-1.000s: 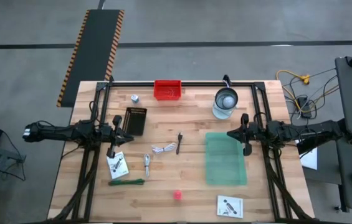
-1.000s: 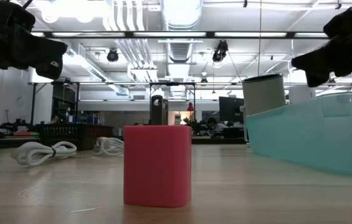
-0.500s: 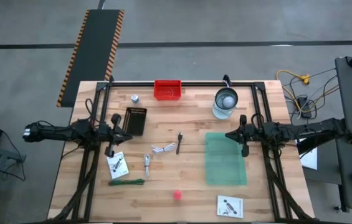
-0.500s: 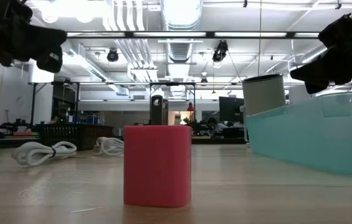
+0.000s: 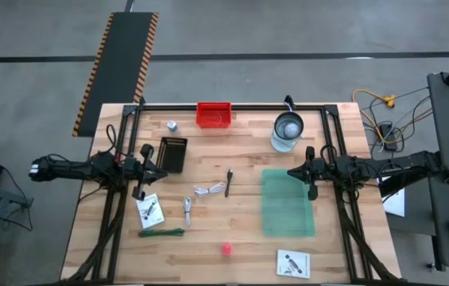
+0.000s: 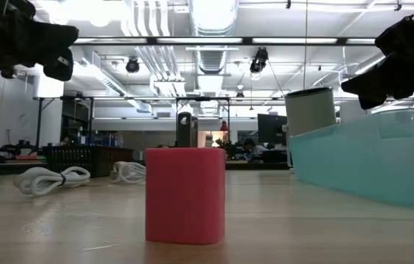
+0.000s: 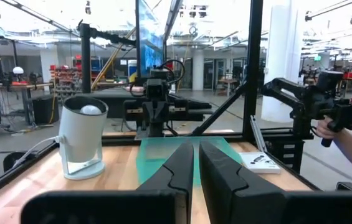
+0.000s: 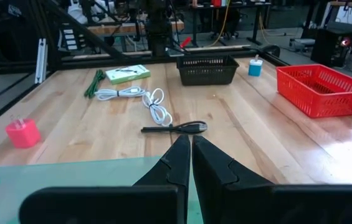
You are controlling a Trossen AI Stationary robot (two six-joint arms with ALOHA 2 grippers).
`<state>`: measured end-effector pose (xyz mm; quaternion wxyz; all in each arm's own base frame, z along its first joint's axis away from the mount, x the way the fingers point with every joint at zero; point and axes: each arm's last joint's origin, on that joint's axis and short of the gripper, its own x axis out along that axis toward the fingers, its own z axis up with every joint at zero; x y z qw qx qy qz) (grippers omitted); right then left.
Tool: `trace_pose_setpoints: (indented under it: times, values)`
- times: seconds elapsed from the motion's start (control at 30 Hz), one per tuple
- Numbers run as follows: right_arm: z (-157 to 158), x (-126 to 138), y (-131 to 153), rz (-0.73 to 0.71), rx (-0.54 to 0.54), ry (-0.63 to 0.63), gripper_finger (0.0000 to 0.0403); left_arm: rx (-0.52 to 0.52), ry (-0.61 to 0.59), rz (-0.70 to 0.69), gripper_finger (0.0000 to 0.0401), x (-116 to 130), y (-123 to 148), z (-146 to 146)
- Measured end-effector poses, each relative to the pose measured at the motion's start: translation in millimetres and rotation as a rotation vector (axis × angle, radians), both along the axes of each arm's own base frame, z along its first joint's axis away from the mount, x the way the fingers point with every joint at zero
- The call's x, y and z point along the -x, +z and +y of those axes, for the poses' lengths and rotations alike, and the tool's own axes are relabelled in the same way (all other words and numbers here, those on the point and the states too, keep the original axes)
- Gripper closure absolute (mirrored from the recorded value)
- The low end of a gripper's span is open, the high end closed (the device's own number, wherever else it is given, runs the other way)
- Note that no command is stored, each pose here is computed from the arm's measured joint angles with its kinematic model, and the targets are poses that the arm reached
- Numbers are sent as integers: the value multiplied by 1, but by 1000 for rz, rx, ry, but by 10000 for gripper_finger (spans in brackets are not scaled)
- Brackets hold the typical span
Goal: Pick and place items into bin
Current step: Put the bottom card reader box into the red bin
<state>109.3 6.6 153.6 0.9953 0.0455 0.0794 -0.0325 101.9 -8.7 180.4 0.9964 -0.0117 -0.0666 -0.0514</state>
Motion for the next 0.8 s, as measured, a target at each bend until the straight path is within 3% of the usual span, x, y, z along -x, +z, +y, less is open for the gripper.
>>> trace_pose_setpoints:
  times: [0.27, 0.53, 0.8]
  values:
    - [0, 0, -1, 5, -22, -3, 394, 1, 0, -10, 390, 0, 1, 0]
    - [0, 0, 1, -4, 53, 9, 394, 1, 4, -7, 390, 0, 1, 0]
    - [0, -1, 14, -142, 64, 7, 394, -5, 40, 4, 390, -1, 0, 1]
